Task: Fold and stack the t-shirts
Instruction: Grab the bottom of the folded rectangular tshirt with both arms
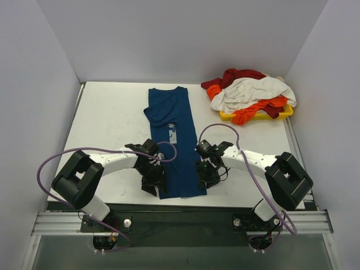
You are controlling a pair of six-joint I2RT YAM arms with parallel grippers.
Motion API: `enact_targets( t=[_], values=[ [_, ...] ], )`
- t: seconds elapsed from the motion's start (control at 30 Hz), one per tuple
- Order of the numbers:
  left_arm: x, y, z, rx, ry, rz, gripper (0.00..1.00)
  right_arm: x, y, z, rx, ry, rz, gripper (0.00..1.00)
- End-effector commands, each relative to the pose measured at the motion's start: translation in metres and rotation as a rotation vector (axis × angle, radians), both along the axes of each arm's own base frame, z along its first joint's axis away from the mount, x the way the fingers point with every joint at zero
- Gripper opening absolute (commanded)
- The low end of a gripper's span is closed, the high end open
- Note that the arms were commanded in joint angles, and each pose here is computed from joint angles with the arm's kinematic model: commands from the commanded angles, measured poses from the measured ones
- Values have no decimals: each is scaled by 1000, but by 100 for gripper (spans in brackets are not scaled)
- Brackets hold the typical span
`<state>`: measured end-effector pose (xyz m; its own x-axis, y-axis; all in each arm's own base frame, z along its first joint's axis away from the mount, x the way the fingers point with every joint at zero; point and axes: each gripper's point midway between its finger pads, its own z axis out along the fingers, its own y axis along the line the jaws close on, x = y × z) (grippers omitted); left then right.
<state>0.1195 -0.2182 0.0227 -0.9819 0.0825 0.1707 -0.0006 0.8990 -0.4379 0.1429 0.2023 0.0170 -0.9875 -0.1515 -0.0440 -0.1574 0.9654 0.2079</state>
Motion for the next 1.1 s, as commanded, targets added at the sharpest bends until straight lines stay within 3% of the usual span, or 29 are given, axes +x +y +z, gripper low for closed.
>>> enact_targets(
  t=[0.0, 0.27, 0.47, 0.7, 0.83, 1.07],
  values=[
    [3, 4, -17, 32, -33, -17, 61, -11, 1, 1, 10, 25, 13, 37],
    [0, 13, -29, 75, -18, -41, 48, -16, -2, -4, -2, 42, -8, 33],
    [-6, 27, -36, 129, -22, -66, 25, -20, -2, -9, -1, 61, -15, 25],
    [-2, 30, -32, 141, -55, -69, 1, -20, -1, -9, -1, 68, -7, 8],
    [1, 31, -27, 138, -78, -71, 0, -21, 2, -7, 13, 76, -8, 0],
    [-2, 38, -16, 143, -124, -56, 0, -30, 2, 0, 33, 97, -10, 0]
  ],
)
